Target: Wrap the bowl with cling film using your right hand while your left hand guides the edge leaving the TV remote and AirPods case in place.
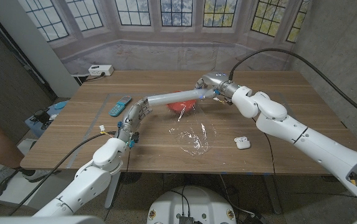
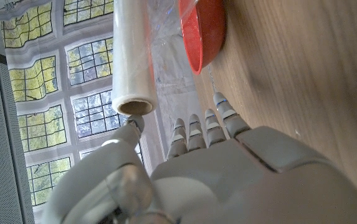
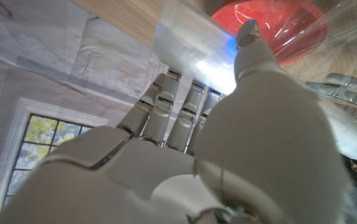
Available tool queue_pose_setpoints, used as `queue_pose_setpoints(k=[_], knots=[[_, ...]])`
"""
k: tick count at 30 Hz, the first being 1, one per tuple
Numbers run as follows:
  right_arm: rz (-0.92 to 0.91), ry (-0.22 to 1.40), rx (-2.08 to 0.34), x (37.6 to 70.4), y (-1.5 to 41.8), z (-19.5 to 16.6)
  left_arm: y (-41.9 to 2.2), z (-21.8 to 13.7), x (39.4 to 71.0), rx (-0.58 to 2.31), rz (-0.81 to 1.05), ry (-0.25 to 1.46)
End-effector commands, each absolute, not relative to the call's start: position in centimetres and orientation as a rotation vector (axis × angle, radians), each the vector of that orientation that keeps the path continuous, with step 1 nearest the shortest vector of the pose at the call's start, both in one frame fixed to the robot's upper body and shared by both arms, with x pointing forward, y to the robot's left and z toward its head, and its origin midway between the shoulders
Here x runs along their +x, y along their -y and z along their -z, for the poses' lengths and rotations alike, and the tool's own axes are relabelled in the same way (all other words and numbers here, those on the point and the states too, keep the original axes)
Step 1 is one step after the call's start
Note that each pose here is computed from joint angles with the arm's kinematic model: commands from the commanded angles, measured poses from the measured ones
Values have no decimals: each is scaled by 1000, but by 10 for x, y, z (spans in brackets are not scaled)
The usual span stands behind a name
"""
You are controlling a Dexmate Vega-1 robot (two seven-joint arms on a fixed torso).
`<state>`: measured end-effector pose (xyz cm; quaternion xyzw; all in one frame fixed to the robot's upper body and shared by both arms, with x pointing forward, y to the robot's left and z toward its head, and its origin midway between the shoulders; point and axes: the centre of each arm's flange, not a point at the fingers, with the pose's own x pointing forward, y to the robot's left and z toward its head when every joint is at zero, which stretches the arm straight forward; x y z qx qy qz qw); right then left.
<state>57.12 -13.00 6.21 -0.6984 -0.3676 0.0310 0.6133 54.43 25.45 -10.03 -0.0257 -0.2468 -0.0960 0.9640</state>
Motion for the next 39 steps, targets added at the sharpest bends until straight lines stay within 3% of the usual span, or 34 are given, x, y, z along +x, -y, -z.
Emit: queue_pose_setpoints(k=[1, 39], knots=[[-60, 858, -1600, 573, 129, -68, -231, 106, 540, -65, 282, 478], [-68, 857, -1635, 568, 131, -63, -296, 103, 487, -15, 45, 575]])
